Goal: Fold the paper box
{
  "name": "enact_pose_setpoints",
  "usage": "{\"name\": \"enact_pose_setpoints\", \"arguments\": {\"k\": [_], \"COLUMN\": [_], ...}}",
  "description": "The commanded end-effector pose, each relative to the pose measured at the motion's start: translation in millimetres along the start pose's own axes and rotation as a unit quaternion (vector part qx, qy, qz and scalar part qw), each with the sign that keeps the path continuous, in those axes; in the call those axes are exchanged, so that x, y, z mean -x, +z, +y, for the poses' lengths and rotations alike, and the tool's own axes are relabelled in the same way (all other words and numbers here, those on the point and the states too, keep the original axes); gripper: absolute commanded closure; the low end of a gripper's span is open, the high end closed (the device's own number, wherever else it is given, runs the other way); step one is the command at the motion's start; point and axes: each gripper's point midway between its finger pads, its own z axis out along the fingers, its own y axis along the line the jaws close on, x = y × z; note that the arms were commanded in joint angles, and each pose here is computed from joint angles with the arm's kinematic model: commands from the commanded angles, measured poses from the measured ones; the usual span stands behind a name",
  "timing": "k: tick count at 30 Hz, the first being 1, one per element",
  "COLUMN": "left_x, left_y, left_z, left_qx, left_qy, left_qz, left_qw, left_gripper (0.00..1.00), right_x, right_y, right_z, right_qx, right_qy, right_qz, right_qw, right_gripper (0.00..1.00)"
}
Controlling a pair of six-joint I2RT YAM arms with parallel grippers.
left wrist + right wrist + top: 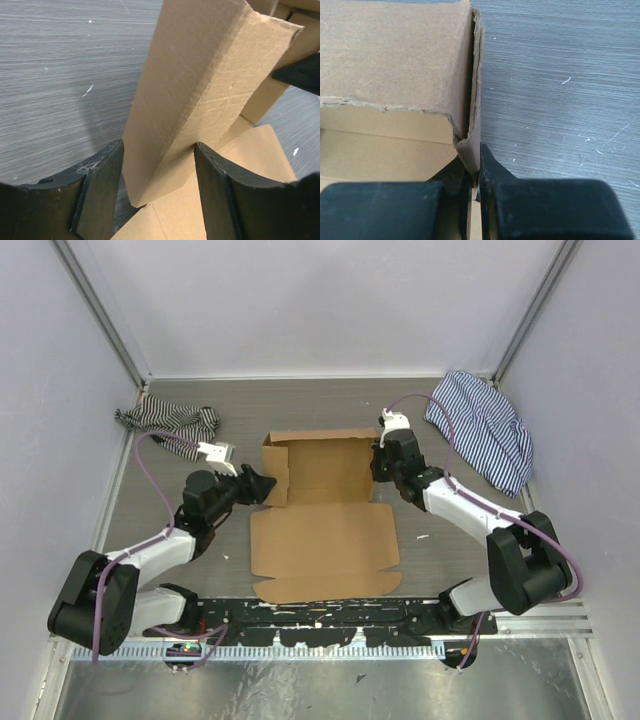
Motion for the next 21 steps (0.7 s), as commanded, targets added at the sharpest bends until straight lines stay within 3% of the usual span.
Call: {"name": "enact_pose_setpoints", "arguments": {"k": [1,7,13,21], "left_x": [22,26,22,13], "left_y": [9,5,-2,13], "left_z": [-23,-39,-30,-43], "left_qx": [-0.009,-0.001,0.025,0.018], "left_qy": [0.021,0.051,0.065,0.065], "left_qz": [-0.039,-0.042,-0.038,-0.02], "left_qw": [0.999,0.998,0.997,0.998], "left_gripper": [0.35,0.34,0.32,0.34], "right_x": [-8,-11,-1,-2], "right_y": [-11,-12,-17,-24], "right_z": [10,10,9,19], "right_qx": [0.02,-0.011,-0.016,-0.01], "right_qy": [0.01,0.006,0.015,0.01], "right_qz": [0.009,0.005,-0.017,-0.024], "right_qw": [1.0,1.0,1.0,1.0], "right_gripper": [0.96,0.97,0.97,0.97]}}
